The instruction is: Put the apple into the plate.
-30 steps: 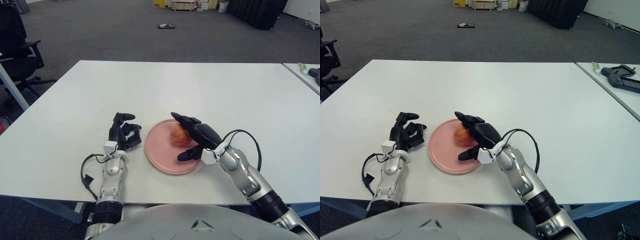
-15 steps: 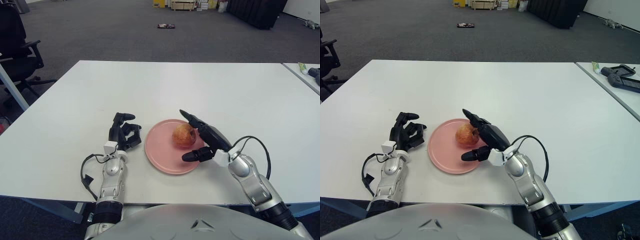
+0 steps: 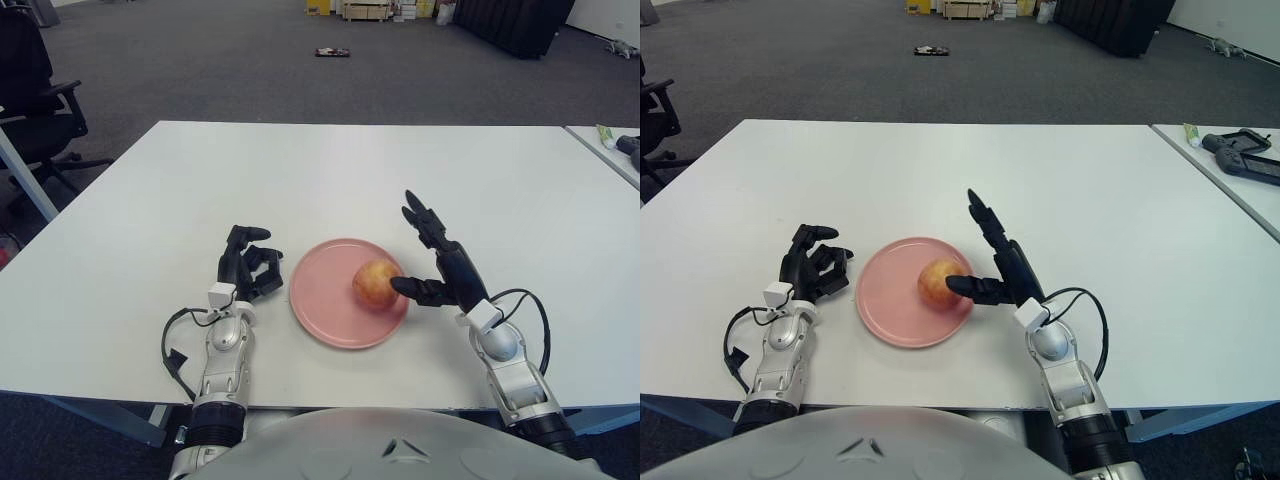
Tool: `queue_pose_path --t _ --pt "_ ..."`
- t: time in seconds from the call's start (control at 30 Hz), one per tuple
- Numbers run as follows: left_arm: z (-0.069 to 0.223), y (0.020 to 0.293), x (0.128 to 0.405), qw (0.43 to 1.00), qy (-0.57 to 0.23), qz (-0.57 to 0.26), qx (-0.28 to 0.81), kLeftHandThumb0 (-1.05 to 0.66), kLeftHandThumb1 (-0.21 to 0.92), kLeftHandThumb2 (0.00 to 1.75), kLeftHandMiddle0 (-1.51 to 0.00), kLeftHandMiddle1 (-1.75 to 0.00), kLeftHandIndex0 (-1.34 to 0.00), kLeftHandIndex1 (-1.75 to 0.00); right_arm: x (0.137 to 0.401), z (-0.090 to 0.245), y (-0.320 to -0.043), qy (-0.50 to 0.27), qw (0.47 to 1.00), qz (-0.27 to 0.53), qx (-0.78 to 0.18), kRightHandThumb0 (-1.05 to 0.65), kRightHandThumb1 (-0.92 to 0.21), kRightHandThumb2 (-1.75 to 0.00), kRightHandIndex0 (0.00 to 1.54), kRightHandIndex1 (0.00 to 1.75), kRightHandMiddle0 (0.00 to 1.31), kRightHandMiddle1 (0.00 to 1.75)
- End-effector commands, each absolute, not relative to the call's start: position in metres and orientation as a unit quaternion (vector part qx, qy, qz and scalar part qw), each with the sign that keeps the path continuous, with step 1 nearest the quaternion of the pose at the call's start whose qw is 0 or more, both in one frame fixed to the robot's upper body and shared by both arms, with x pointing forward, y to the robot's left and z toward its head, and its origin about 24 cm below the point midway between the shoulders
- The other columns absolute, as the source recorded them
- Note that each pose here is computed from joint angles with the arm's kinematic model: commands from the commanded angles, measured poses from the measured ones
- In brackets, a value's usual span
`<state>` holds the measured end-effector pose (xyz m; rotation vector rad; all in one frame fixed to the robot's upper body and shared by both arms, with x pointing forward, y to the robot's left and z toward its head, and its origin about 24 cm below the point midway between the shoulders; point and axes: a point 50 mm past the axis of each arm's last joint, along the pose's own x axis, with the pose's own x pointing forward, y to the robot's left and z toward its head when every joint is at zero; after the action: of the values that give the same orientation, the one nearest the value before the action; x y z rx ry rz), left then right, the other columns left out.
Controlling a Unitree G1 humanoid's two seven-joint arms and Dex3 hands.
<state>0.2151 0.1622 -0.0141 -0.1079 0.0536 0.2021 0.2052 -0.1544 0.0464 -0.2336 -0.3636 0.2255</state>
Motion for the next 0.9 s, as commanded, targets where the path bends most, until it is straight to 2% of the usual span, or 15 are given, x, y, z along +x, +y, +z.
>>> queue_pose_path --t 0.0,0.17,0.23,0.27,0.3,0.33,0.43,0.53,0.7,0.87 --pt "-0.025 0.163 0.210 0.991 0.062 0.105 -0.058 -0.01 0.42 1.10 -0.67 -1.41 -0.39 -1.75 0.212 0.048 -0.163 -0.193 0.976 0.068 -0.072 -1.05 -0.92 -0.58 0.01 0.00 0.01 0.01" --pt "-0.025 0.163 0.210 0.991 0.063 0.101 -0.058 -0.01 0.42 1.10 -0.65 -1.43 -0.38 -1.75 0.214 0.046 -0.165 -0.190 0.981 0.030 -0.028 -0.98 -0.92 -0.65 0.09 0.08 0.00 0.30" --pt "-0.025 0.163 0.210 0.991 0.063 0.100 -0.059 -0.01 0.42 1.10 -0.65 -1.44 -0.38 -1.75 0.214 0.045 -0.166 -0.189 0.982 0.015 -0.016 -0.96 -0.92 -0.66 0.09 0.12 0.00 0.36" --pt "-0.025 0.163 0.210 0.991 0.063 0.099 -0.060 -0.01 0.42 1.11 -0.65 -1.44 -0.38 -1.75 0.213 0.045 -0.166 -0.190 0.982 -0.002 -0.010 -0.93 -0.92 -0.68 0.05 0.27 0.00 0.43" --pt "-0.025 0.163 0.210 0.991 0.062 0.098 -0.061 -0.01 0.42 1.11 -0.65 -1.44 -0.38 -1.75 0.212 0.045 -0.166 -0.190 0.981 -0.021 -0.007 -0.93 -0.92 -0.68 0.05 0.27 0.00 0.43" --pt "-0.025 0.163 0.210 0.991 0.062 0.098 -0.062 -0.01 0.42 1.11 -0.65 -1.44 -0.38 -1.75 0.211 0.045 -0.166 -0.191 0.981 -0.033 -0.006 -0.88 -0.92 -0.71 0.04 0.47 0.00 0.64" --pt "-0.025 0.163 0.210 0.991 0.061 0.097 -0.064 -0.01 0.42 1.11 -0.66 -1.45 -0.37 -1.75 0.209 0.045 -0.166 -0.193 0.979 -0.065 -0.008 -0.83 -0.92 -0.76 0.05 0.68 0.00 0.90" --pt "-0.025 0.163 0.210 0.991 0.061 0.097 -0.065 -0.01 0.42 1.11 -0.66 -1.45 -0.37 -1.75 0.209 0.043 -0.167 -0.194 0.976 -0.095 -0.005 -0.77 -0.92 -0.77 0.11 0.80 0.00 1.11" --pt "-0.025 0.163 0.209 0.991 0.061 0.100 -0.066 -0.01 0.43 1.10 -0.65 -1.43 -0.38 -1.75 0.211 0.029 -0.171 -0.168 0.974 -0.154 -0.004 -0.68 -0.91 -0.78 0.21 0.90 0.01 1.31" --pt "-0.024 0.163 0.209 0.991 0.062 0.102 -0.066 -0.01 0.44 1.07 -0.65 -1.41 -0.38 -1.75 0.208 0.017 -0.174 -0.145 0.969 -0.199 -0.010 -0.58 -0.86 -0.88 0.30 0.99 0.15 1.42"
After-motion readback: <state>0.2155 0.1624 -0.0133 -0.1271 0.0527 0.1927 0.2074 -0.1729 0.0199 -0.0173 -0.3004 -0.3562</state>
